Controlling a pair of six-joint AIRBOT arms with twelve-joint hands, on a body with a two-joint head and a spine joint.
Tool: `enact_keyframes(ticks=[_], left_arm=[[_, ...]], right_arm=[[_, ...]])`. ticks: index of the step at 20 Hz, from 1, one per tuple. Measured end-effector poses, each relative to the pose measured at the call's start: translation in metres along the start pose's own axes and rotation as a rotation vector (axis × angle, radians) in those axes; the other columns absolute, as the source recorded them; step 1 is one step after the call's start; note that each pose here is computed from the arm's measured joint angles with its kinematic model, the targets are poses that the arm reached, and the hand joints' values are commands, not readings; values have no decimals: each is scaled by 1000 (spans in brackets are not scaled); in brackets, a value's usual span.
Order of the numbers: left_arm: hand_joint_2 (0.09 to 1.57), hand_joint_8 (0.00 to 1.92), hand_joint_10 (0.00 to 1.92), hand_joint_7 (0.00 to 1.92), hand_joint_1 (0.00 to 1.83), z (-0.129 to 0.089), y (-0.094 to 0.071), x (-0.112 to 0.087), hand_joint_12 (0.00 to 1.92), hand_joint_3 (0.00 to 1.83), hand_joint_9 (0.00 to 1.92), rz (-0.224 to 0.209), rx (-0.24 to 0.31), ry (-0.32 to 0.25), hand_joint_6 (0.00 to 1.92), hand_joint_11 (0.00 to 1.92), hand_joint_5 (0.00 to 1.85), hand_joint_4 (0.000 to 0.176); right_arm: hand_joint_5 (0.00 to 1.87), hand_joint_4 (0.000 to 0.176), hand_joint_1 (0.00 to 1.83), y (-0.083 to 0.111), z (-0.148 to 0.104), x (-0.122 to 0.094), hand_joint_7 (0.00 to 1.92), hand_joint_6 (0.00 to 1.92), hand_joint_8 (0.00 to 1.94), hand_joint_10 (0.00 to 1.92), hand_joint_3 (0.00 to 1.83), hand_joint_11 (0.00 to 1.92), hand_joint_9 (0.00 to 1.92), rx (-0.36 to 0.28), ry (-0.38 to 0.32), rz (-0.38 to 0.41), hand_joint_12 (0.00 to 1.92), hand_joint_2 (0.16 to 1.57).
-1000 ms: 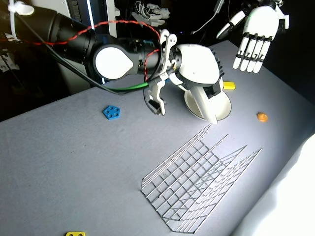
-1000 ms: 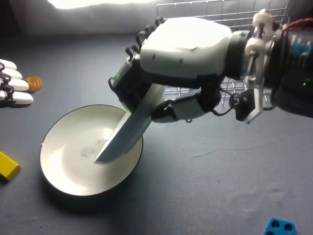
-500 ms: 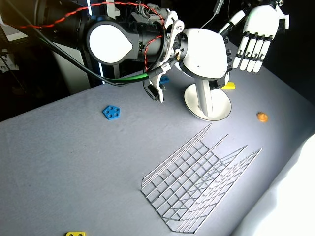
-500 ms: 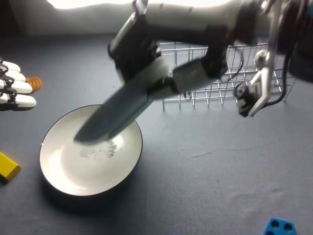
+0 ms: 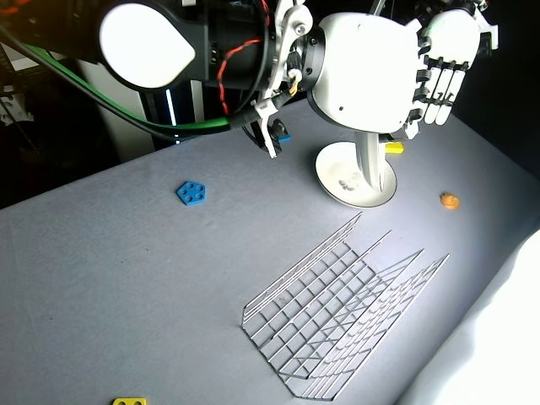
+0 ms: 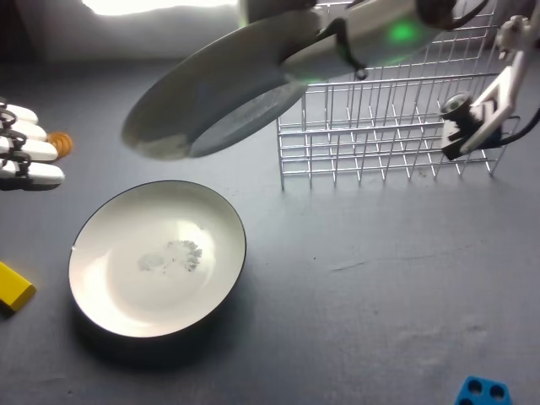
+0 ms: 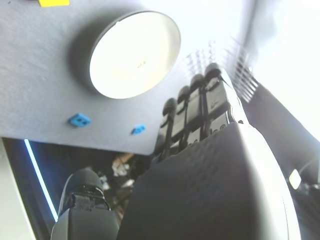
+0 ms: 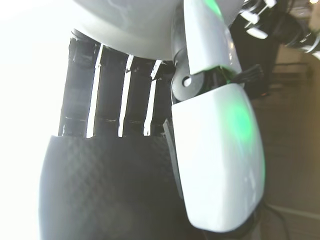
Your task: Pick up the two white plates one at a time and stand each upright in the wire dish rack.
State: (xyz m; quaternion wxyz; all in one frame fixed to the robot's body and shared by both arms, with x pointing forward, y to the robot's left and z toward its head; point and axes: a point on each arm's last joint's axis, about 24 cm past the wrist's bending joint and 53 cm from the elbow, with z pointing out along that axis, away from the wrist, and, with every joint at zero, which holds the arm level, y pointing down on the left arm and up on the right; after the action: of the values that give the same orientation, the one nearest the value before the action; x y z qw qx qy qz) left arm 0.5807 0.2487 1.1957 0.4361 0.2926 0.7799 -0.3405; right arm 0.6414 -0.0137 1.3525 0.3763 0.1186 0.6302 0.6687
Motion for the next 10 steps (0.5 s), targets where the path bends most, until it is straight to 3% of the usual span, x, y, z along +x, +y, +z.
enact_keyframes(ticks=[4, 7, 10], left_arm=[[1039, 0, 0, 0, 0, 5, -4, 0, 0, 1, 0, 14, 13, 5, 2, 0, 13, 0], [1037, 0, 0, 0, 0, 7, -6, -1, 0, 0, 0, 18, 20, 2, 0, 0, 10, 0], [1039, 0, 0, 1, 0, 9, -7, -2, 0, 1, 0, 23, 26, 1, 7, 0, 26, 0]], right_arm=[[889, 0, 1369, -3, -7, -28, 975, 1136, 947, 1168, 0, 767, 889, 18, -63, 61, 1065, 1126], [910, 0, 1371, -5, -14, -55, 983, 1112, 917, 1158, 0, 768, 899, 15, -118, 83, 1076, 1120], [903, 0, 1372, -12, -22, -76, 987, 1117, 907, 1152, 0, 777, 909, 52, -159, 79, 1059, 1118]])
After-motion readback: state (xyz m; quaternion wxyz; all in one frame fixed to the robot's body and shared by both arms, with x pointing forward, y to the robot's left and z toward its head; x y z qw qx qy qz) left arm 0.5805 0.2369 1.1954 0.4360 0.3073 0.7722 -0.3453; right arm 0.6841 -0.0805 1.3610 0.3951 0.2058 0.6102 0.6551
